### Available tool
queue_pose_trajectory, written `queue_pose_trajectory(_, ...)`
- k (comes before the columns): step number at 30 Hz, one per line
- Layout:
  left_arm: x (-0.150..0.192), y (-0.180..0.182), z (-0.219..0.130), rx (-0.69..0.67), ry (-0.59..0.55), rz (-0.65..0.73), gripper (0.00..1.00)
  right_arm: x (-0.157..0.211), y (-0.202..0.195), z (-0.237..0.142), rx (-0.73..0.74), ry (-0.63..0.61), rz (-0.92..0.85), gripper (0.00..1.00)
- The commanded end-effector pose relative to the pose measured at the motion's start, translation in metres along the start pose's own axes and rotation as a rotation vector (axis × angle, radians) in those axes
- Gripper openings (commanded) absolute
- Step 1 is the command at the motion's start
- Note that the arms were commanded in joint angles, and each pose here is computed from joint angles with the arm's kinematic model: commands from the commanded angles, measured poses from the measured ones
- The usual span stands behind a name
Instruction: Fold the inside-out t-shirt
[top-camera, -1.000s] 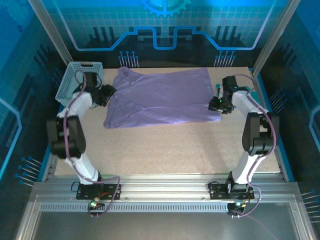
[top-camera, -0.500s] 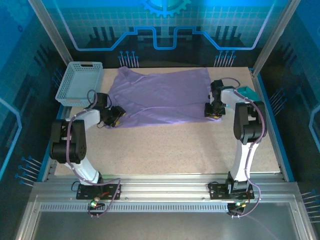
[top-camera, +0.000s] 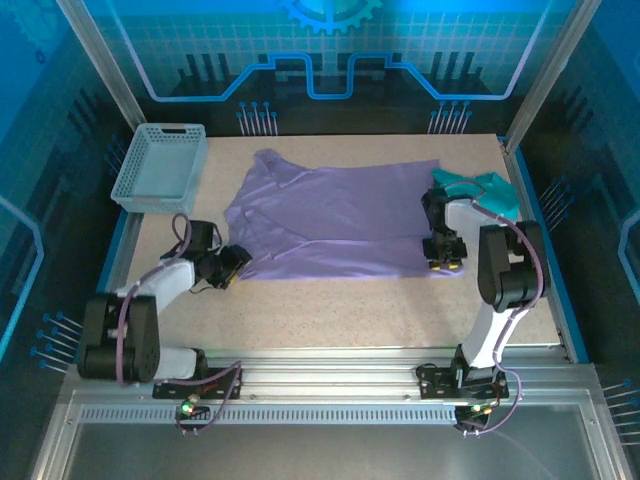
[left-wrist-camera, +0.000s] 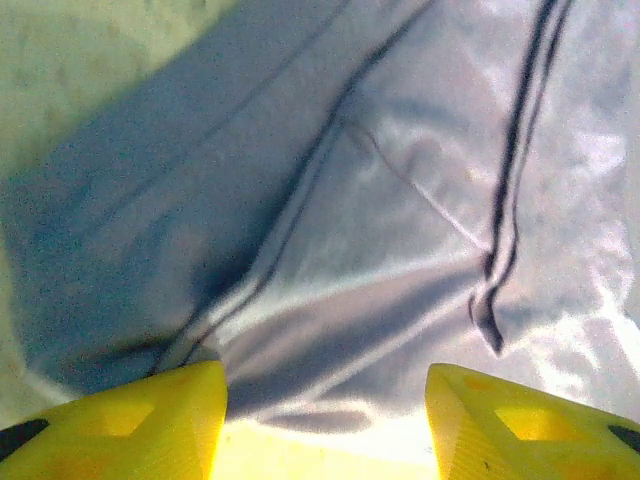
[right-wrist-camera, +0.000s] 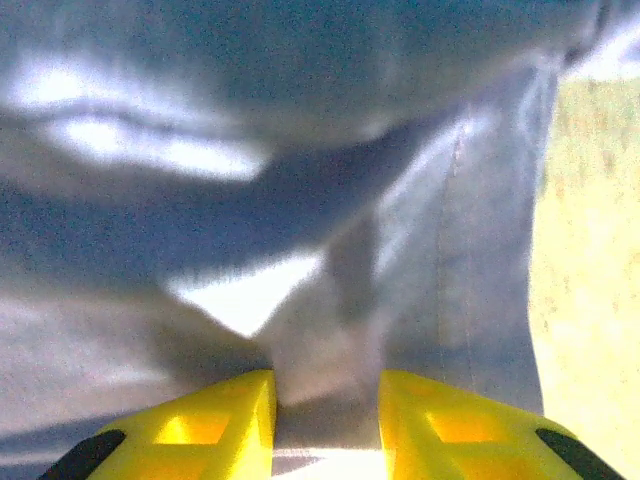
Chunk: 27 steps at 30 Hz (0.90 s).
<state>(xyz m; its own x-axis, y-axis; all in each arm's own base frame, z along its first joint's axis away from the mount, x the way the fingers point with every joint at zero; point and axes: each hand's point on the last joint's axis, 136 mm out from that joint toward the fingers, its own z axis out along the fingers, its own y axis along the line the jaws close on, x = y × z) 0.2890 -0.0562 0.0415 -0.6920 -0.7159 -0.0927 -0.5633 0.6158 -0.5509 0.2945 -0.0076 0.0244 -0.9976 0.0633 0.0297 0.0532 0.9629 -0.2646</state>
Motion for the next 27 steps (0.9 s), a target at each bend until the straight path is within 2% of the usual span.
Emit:
queue_pose_trajectory(1,0.009,-0.009,-0.024,0.039,-0.009,-0.009,0.56,-0.008,0.005,-0.051,0.064,-0.201,-0.03,0.34)
queue_pose_trajectory(3,0.001,-0.024,-0.036,0.078,-0.047,0.013,0.56,-0.026,0.053,-0.096,-0.092,-0.425,-0.161,0.39)
queue_pose_trajectory(6,-0.007,-0.041,-0.031,0.131,-0.039,0.013,0.55,-0.03,0.16,-0.163,-0.409,-0.707,-0.498,0.46)
queue_pose_trajectory(9,-0.012,-0.047,-0.013,0.144,0.007,-0.007,0.51,-0.022,0.239,-0.193,-0.454,-0.834,-0.781,0.51)
queue_pose_trajectory(12,-0.021,-0.039,0.003,0.123,0.011,-0.039,0.46,-0.019,0.302,-0.202,-0.478,-0.863,-0.976,0.53)
queue_pose_trajectory(18,-0.023,-0.01,0.022,0.086,0.037,-0.098,0.37,-0.007,0.393,-0.174,-0.477,-0.81,-1.227,0.55)
queue_pose_trajectory(22,-0.014,-0.001,0.027,0.081,0.053,-0.111,0.36,-0.01,0.421,-0.149,-0.465,-0.757,-1.275,0.56)
queue_pose_trajectory(27,-0.01,0.007,0.029,0.072,0.056,-0.117,0.36,-0.023,0.432,-0.131,-0.416,-0.715,-1.283,0.53)
